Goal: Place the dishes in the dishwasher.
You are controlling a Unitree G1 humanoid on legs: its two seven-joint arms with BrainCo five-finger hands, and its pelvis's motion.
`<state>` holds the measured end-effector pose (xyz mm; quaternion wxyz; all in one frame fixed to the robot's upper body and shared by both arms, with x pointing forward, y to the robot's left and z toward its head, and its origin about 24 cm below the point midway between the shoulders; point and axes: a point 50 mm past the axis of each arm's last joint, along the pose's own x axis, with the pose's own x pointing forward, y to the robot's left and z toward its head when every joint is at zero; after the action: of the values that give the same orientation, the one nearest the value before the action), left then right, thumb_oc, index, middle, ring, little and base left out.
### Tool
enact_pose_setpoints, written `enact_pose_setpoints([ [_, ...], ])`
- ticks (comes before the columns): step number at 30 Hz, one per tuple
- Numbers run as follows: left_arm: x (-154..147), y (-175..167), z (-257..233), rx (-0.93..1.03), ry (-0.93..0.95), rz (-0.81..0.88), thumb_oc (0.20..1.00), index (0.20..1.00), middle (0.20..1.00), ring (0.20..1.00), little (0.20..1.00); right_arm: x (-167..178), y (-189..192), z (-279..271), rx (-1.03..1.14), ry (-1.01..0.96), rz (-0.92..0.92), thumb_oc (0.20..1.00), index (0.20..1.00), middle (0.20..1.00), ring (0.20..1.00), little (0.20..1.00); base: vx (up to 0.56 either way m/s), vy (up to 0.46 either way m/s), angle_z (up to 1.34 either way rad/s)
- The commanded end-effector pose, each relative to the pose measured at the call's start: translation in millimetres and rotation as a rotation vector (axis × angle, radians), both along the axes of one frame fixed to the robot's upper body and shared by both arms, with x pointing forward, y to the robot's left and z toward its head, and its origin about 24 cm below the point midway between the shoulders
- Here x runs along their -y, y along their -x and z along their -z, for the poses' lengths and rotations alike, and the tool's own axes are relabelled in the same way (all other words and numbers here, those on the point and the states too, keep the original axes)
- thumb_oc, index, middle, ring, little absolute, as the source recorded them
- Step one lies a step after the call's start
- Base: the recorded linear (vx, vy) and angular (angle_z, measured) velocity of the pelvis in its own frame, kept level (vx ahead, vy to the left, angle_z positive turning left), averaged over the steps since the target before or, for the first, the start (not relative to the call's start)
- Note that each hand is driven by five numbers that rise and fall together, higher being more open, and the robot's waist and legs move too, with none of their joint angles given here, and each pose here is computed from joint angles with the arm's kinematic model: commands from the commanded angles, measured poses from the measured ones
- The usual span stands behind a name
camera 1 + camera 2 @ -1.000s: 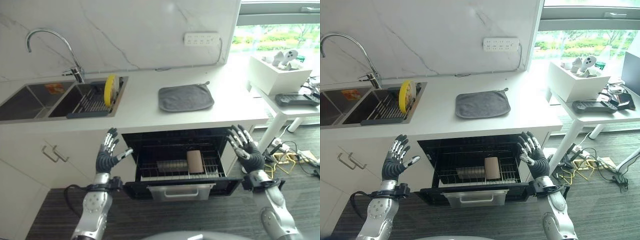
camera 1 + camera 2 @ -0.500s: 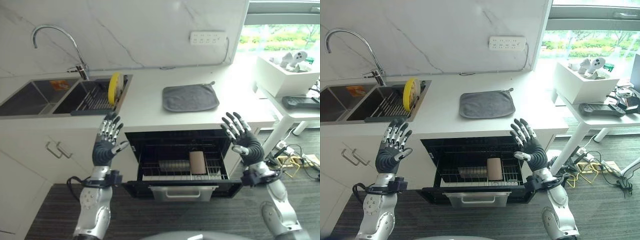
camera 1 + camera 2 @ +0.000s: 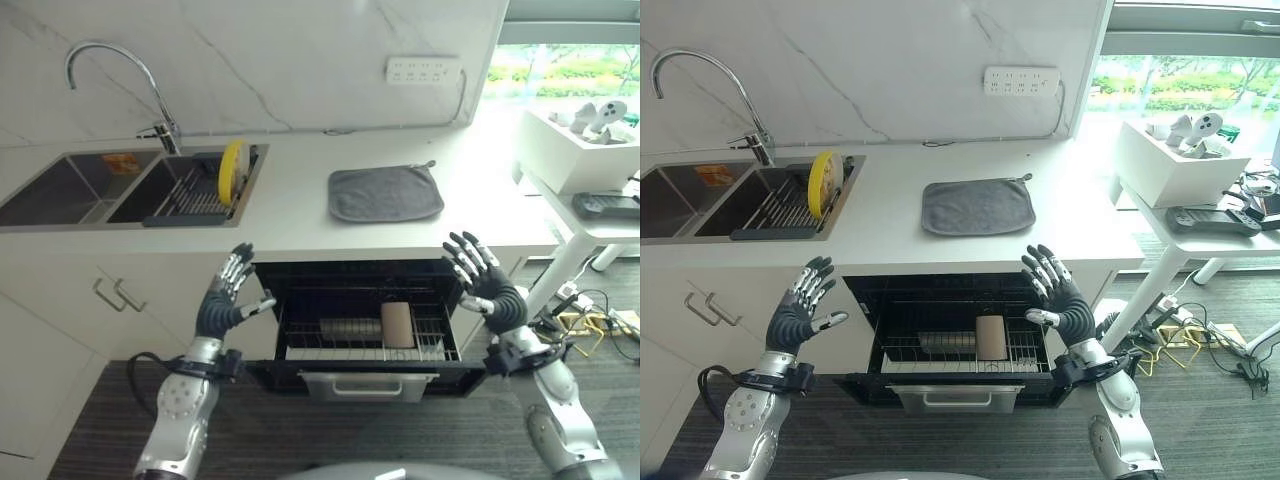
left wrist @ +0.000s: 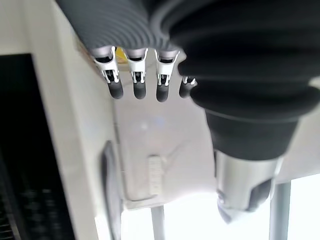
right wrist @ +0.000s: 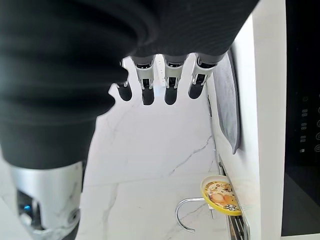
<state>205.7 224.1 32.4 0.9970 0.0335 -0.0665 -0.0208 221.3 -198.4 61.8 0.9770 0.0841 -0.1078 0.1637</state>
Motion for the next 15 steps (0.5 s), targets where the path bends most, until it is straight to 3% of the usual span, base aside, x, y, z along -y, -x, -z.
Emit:
enact_pose_setpoints([
  [1,-8,-11,-18,0.088,-0.096,0.02,1.0,1.0,1.0,1.0,1.0,6,-11,-30,0.182,-0.008,0.017,1.0,1.0,1.0,1.0,1.0,0.0,0.0,0.0],
  [6,-7,-10,-19,0.111,-0.097,0.038,1.0,1.0,1.0,1.0,1.0,6,-11,-29,0.178,-0.011,0.022,1.0,1.0,1.0,1.0,1.0,0.0,0.0,0.0],
  [7,14,-13,-30,0.263,0.122,0.184,1.0,1.0,1.0,1.0,1.0,39,-26,-41,0.251,-0.057,0.211,1.0,1.0,1.0,1.0,1.0,0.0,0.0,0.0],
  [15,17,-22,-26,0.254,0.102,0.162,1.0,1.0,1.0,1.0,1.0,22,-23,-33,0.23,-0.071,0.176,1.0,1.0,1.0,1.0,1.0,0.01,0.008,-0.11],
])
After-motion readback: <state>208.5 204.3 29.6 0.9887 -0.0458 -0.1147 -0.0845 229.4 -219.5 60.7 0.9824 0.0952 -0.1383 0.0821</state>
